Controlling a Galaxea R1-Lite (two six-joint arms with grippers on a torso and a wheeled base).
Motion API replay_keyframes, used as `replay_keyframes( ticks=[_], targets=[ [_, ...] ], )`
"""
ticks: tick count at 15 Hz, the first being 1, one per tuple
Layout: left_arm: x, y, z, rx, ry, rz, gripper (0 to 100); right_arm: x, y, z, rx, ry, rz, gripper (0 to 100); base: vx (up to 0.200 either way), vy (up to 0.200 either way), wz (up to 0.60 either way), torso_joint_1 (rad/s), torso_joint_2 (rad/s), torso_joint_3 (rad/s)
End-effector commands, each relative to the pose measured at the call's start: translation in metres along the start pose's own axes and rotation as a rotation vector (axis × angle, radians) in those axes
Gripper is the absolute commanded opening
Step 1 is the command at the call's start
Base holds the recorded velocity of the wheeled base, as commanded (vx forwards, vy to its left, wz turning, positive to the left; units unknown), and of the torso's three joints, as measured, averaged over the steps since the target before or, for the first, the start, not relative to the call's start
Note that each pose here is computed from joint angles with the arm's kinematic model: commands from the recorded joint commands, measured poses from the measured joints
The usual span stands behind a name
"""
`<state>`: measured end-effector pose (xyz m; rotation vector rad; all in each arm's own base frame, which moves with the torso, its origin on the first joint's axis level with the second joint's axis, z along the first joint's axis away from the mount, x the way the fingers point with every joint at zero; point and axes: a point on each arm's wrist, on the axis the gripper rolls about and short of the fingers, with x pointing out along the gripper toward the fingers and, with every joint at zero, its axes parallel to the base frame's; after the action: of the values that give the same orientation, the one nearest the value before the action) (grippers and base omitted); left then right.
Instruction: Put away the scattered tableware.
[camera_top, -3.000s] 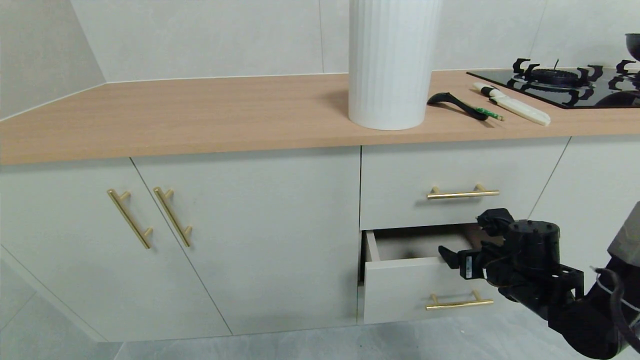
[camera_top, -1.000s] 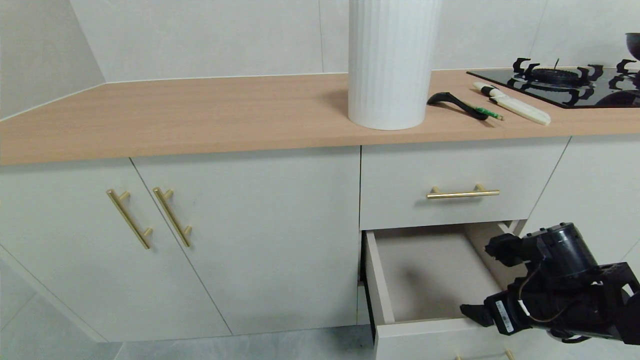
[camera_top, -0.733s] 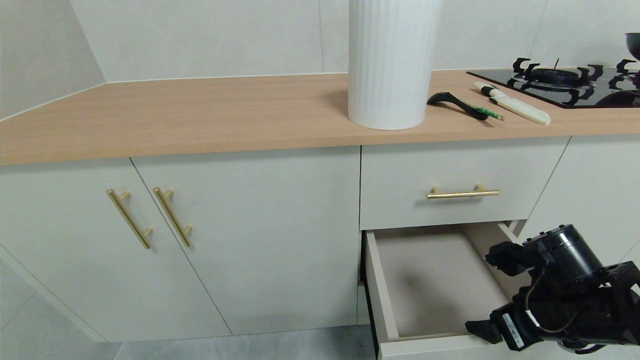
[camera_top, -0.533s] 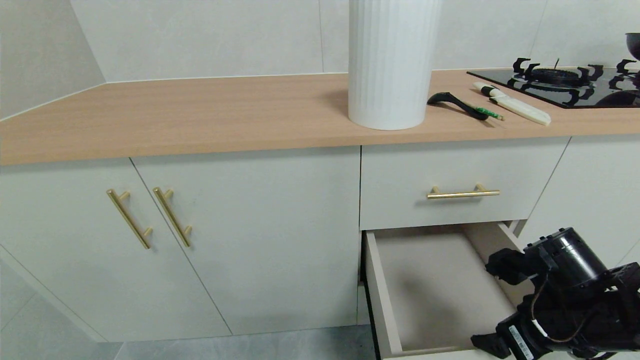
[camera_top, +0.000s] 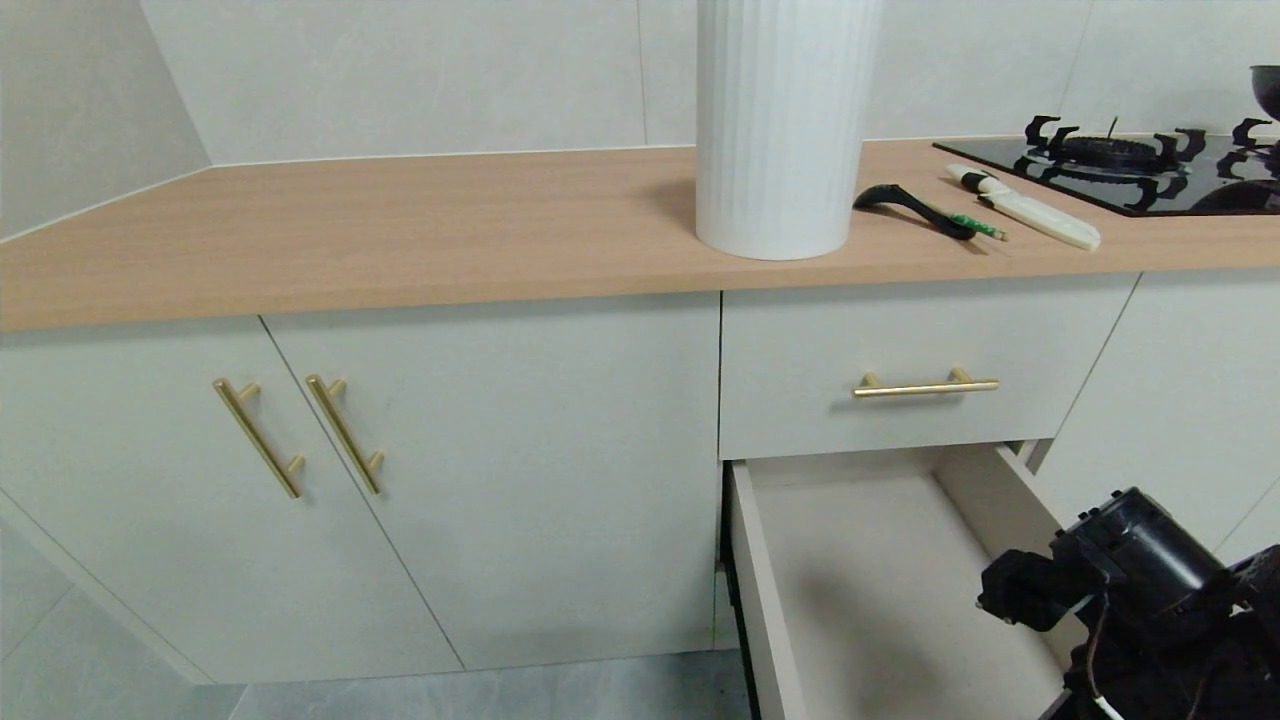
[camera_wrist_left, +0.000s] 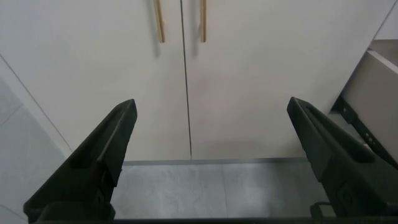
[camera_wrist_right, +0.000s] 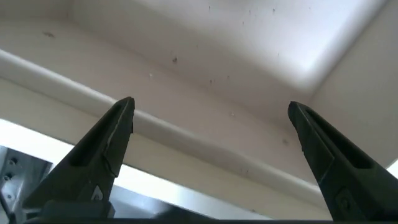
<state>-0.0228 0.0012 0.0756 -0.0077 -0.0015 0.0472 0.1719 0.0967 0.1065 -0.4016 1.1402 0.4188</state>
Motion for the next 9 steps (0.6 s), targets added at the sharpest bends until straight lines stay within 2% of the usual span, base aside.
replay_keyframes(
  ticks=[1, 3, 5, 7, 9],
  targets=[
    [0.0, 0.0, 0.0, 0.0, 0.0, 0.0, 100, -0.001, -0.003, 0.011, 0.037, -0.033, -0.014, 100, 0.0, 0.0, 0.0, 0.0, 0.0, 0.0],
    [0.0, 0.0, 0.0, 0.0, 0.0, 0.0, 100, -0.006, -0.01, 0.02, 0.138, -0.071, -0.026, 100, 0.0, 0.0, 0.0, 0.0, 0.0, 0.0],
    [0.0, 0.0, 0.0, 0.0, 0.0, 0.0, 100, -0.017, -0.016, 0.025, 0.183, -0.135, -0.029, 100, 0.0, 0.0, 0.0, 0.0, 0.0, 0.0],
    [0.0, 0.0, 0.0, 0.0, 0.0, 0.0, 100, -0.027, -0.019, 0.033, 0.275, -0.235, -0.03, 100, 0.0, 0.0, 0.0, 0.0, 0.0, 0.0],
    [0.0, 0.0, 0.0, 0.0, 0.0, 0.0, 100, -0.039, -0.021, 0.032, 0.304, -0.305, -0.031, 100, 0.0, 0.0, 0.0, 0.0, 0.0, 0.0]
  ],
)
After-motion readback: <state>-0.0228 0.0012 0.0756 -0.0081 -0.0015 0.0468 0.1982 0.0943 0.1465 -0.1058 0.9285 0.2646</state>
